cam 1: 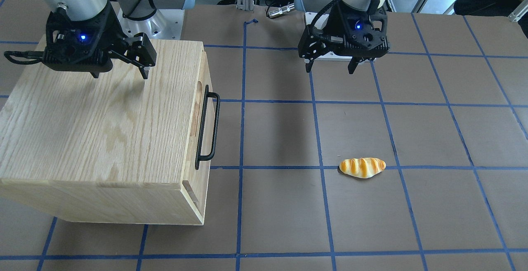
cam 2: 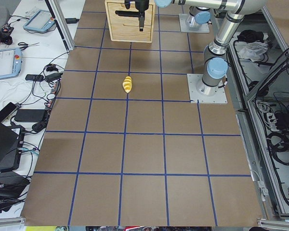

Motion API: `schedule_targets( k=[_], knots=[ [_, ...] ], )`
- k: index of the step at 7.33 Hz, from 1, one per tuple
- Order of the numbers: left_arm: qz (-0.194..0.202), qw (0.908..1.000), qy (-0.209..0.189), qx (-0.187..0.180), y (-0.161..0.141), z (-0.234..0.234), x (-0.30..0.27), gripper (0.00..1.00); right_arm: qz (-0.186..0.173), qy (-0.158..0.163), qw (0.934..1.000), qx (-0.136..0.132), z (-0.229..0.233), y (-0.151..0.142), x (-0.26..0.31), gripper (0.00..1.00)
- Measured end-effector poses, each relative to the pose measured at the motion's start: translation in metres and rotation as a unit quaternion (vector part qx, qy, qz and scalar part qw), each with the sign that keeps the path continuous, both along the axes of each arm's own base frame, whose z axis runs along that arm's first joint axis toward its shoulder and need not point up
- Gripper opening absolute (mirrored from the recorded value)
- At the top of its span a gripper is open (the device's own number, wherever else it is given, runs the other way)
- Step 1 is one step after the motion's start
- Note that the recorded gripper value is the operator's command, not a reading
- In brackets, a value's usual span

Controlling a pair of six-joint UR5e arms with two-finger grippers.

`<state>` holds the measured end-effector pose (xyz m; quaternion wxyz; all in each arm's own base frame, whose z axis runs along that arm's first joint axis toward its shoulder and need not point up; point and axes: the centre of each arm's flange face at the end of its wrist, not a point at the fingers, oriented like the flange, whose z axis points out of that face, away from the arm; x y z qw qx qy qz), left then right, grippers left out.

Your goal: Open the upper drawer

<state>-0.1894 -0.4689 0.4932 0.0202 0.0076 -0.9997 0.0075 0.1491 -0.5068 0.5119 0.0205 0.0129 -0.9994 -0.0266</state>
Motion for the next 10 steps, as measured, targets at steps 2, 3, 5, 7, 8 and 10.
schedule_targets(
  k=[2,3,5,7,8,10],
  knots=[
    [-0.027,0.9994,0.024,0.003,-0.019,-0.034,-0.047,1.00,0.000,0.000,1.0000,0.000,0.000,0.000,0.000,1.00],
    [-0.033,0.9983,0.048,0.004,-0.027,-0.048,-0.078,1.00,0.000,0.000,1.0000,0.000,0.000,0.000,0.000,1.00],
    [-0.043,0.9947,0.093,-0.004,-0.041,-0.060,-0.119,1.00,0.000,0.000,1.0000,0.000,0.000,0.000,0.000,1.00],
    [-0.058,0.9899,0.129,-0.013,-0.055,-0.070,-0.138,1.00,0.000,0.000,1.0000,0.000,0.000,0.000,0.000,1.00],
    [-0.064,0.9889,0.133,-0.012,-0.062,-0.081,-0.142,1.00,0.000,0.000,1.0000,0.000,0.000,0.000,0.000,1.00],
    [-0.073,0.9867,0.144,-0.015,-0.073,-0.096,-0.148,1.00,0.000,0.000,1.0000,0.000,0.000,0.000,0.000,1.00]
  ],
)
